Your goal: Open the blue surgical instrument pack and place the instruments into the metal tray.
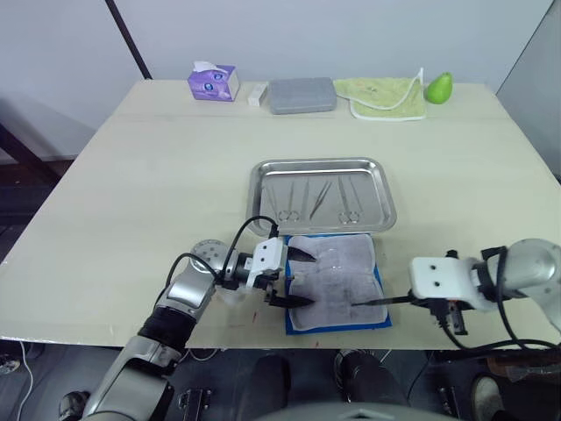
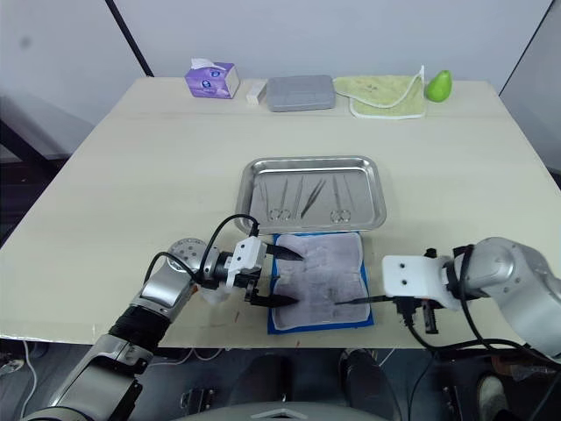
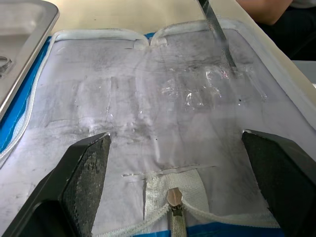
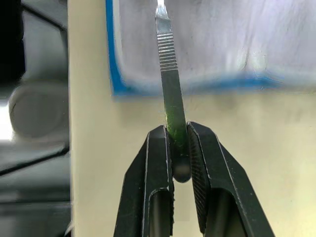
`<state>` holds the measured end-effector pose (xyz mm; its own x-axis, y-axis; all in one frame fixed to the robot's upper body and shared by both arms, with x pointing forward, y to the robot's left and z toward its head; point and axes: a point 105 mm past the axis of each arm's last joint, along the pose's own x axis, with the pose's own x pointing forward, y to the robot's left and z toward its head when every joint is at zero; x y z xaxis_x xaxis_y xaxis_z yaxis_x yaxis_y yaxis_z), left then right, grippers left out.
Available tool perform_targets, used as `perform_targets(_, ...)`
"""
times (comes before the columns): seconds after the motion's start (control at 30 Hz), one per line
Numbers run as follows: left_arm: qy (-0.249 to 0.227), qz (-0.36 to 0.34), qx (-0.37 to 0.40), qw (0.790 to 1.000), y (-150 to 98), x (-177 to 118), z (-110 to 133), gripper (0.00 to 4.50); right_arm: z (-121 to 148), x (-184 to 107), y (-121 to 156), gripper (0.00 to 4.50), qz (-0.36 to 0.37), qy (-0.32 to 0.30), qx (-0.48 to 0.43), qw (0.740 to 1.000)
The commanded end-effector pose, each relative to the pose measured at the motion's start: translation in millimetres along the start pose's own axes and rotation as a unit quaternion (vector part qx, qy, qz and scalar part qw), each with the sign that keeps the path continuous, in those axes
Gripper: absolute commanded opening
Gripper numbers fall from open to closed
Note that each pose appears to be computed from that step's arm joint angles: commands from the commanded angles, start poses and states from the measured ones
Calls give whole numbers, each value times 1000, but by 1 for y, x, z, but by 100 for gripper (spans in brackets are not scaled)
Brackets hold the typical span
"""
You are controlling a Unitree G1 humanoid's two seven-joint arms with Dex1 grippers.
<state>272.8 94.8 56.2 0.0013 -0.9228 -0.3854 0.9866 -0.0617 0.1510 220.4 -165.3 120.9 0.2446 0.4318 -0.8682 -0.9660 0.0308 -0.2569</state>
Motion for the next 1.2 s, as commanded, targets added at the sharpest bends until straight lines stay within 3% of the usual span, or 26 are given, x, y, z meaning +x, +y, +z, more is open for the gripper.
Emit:
perform_targets(0.03, 49, -7, -58, 997, -11, 2, -34, 450, 0, -19, -9, 6, -17, 0, -11, 1000)
perform_targets(0.27, 48, -5, -60, 997, -9, 3, -37, 450, -6, -47, -16, 6, -38, -13, 27, 999)
perform_targets(0.47, 46, -1, -60, 997, -9, 2, -37, 450, 12, -57, -26, 6, -96, -133, 107, 981)
perform_targets(0.57, 46, 1, -60, 997, -9, 1, -36, 450, 29, -59, -33, 6, -124, -204, 144, 960)
perform_targets(0.73, 46, 2, -59, 997, -9, 1, -36, 450, 42, -52, -56, 6, -178, -223, 207, 936)
perform_targets(0.83, 43, 3, -58, 997, -10, 1, -33, 450, 49, -43, -85, 6, -214, -251, 286, 900)
perform_targets(1.2, 36, 8, -59, 998, -16, 4, -27, 450, 67, 3, -149, 6, -298, -234, 427, 821)
